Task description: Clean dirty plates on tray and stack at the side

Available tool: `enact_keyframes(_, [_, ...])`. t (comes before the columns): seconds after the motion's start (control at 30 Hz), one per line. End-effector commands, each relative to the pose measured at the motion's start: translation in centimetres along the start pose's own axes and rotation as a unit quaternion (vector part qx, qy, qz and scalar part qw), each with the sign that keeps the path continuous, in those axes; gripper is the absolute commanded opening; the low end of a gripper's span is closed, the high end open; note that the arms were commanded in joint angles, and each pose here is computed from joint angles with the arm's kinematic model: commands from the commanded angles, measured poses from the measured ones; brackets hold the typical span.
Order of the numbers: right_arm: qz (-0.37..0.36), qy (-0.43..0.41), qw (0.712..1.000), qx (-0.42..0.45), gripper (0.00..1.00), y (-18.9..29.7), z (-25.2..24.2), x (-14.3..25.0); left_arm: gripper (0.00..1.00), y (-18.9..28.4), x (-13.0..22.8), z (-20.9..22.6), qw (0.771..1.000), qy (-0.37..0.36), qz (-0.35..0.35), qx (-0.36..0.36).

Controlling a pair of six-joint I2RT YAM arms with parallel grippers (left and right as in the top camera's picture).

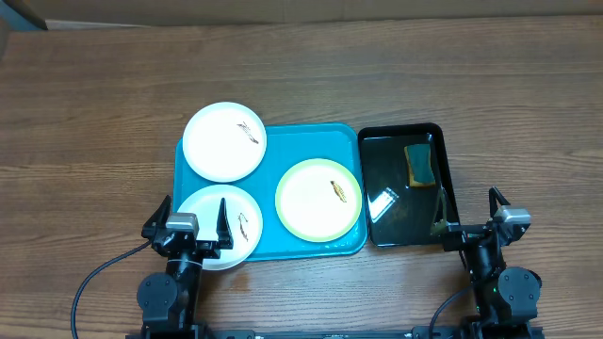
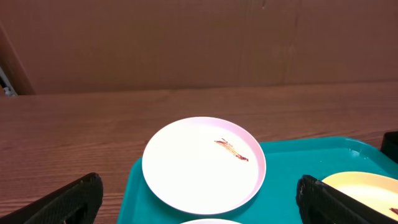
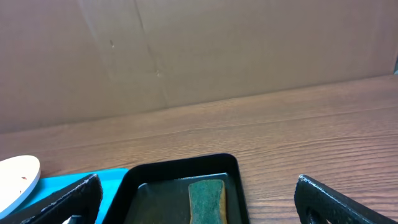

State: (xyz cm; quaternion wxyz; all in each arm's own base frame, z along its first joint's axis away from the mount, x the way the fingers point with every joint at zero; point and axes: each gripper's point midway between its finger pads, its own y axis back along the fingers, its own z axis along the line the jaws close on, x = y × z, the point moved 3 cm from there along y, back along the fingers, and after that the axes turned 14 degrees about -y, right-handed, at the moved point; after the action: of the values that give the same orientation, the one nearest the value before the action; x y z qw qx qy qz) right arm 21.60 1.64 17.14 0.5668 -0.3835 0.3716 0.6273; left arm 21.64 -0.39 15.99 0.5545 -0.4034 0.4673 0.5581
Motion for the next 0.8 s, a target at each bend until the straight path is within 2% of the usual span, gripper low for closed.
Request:
enact_keyframes(0.0, [-0.004,0.003,1.000,-0.001,1.00,0.0,-0.1,0.1,1.00,0.0,0.1,0.0,1.000,-0.010,-0.001,-0.002])
enact_keyframes(0.17, [-0.004,0.003,1.000,-0.001,1.00,0.0,-0.1,0.1,1.00,0.0,0.3,0.7,1.000,-0.010,0.007,-0.026])
enact_keyframes(0.27, [-0.015,0.000,1.000,-0.006,1.00,0.0,0.1,-0.4,1.00,0.0,-0.6,0.4,1.000,-0.009,-0.015,-0.016])
enact_keyframes(0.5, [0.000,0.000,1.000,-0.010,1.00,0.0,0.2,0.2,1.00,0.0,0.0,-0.2,1.000,0.013,-0.003,0.003])
enact_keyframes(0.63, [0.021,0.001,0.998,-0.063,1.00,0.3,1.9,0.3,1.00,0.4,-1.8,-1.7,0.997,0.030,-0.035,0.065])
enact_keyframes(0.7, [0.022,0.001,0.997,-0.073,1.00,0.6,2.6,-0.5,1.00,0.8,-3.1,-1.5,0.994,0.068,-0.040,0.069])
enact_keyframes(0.77, [0.018,0.002,0.997,-0.074,1.00,1.1,3.2,-1.9,1.00,1.3,-4.7,-1.2,0.994,0.074,-0.046,0.069])
